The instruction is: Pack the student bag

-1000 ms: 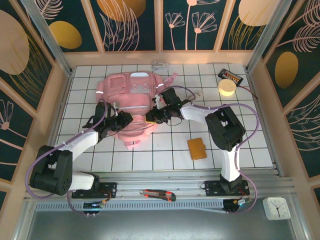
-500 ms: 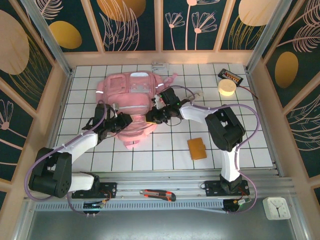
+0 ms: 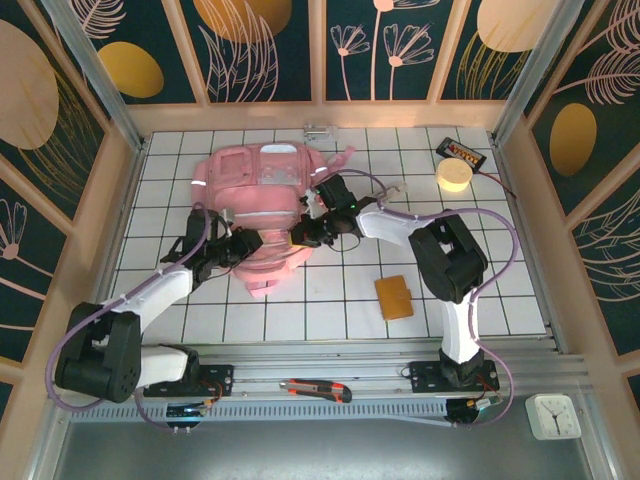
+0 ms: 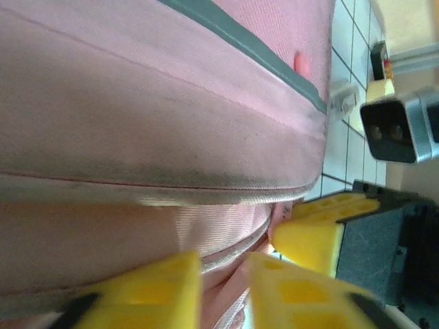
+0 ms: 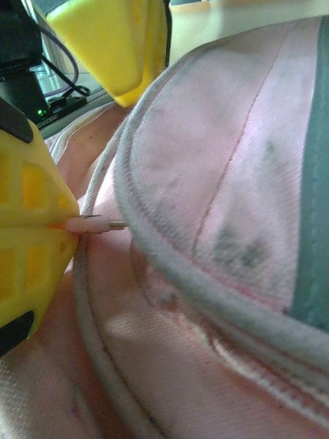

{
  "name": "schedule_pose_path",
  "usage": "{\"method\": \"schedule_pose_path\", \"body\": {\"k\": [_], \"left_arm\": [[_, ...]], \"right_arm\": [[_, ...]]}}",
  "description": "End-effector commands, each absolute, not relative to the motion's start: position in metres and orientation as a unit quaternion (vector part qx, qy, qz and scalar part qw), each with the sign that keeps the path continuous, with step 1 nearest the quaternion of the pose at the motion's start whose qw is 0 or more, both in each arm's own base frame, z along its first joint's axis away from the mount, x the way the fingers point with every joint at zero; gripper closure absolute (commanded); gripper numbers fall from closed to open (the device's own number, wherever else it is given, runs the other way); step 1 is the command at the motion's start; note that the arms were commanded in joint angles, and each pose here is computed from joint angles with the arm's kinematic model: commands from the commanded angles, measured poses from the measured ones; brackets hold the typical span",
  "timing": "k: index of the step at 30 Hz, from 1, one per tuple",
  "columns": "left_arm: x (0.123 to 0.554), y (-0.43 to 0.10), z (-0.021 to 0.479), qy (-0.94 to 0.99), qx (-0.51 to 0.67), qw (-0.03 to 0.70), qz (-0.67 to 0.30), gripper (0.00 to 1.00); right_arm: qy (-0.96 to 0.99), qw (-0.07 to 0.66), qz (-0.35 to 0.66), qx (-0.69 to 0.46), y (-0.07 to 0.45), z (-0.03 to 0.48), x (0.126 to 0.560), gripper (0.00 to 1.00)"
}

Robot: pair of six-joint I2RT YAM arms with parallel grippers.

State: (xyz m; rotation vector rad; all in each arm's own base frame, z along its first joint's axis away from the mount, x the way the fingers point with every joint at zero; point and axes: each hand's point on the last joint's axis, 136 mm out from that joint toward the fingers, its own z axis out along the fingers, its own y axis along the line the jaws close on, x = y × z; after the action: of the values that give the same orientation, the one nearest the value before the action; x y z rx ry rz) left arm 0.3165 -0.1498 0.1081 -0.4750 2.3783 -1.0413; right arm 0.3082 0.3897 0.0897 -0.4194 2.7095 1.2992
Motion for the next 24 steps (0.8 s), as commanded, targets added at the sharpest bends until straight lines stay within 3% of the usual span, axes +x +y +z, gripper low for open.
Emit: {"method": "schedule_pose_path", "body": {"k": [1, 3, 5, 24], "left_arm": [[0.322, -0.122, 0.125, 0.873, -0.182, 0.280, -0.355, 0.55], [0.324, -0.103, 0.128, 0.872, -0.195, 0.291, -0.341, 0.44], [0.327, -0.091, 0.127, 0.873, -0.203, 0.293, -0.333, 0.40], [0.351, -0.089, 0.092, 0.851, -0.241, 0.284, -0.371, 0.46]], "right_arm": [[0.895, 0.060, 0.412, -0.158, 0.381, 0.109, 0.298, 1.00], [0.896, 0.060, 0.409, -0.163, 0.382, 0.111, 0.296, 1.00], [0.895, 0.059, 0.410, -0.169, 0.385, 0.113, 0.295, 1.00], [0.897, 0.045, 0.351, -0.264, 0.436, 0.104, 0.282, 1.00]]}}
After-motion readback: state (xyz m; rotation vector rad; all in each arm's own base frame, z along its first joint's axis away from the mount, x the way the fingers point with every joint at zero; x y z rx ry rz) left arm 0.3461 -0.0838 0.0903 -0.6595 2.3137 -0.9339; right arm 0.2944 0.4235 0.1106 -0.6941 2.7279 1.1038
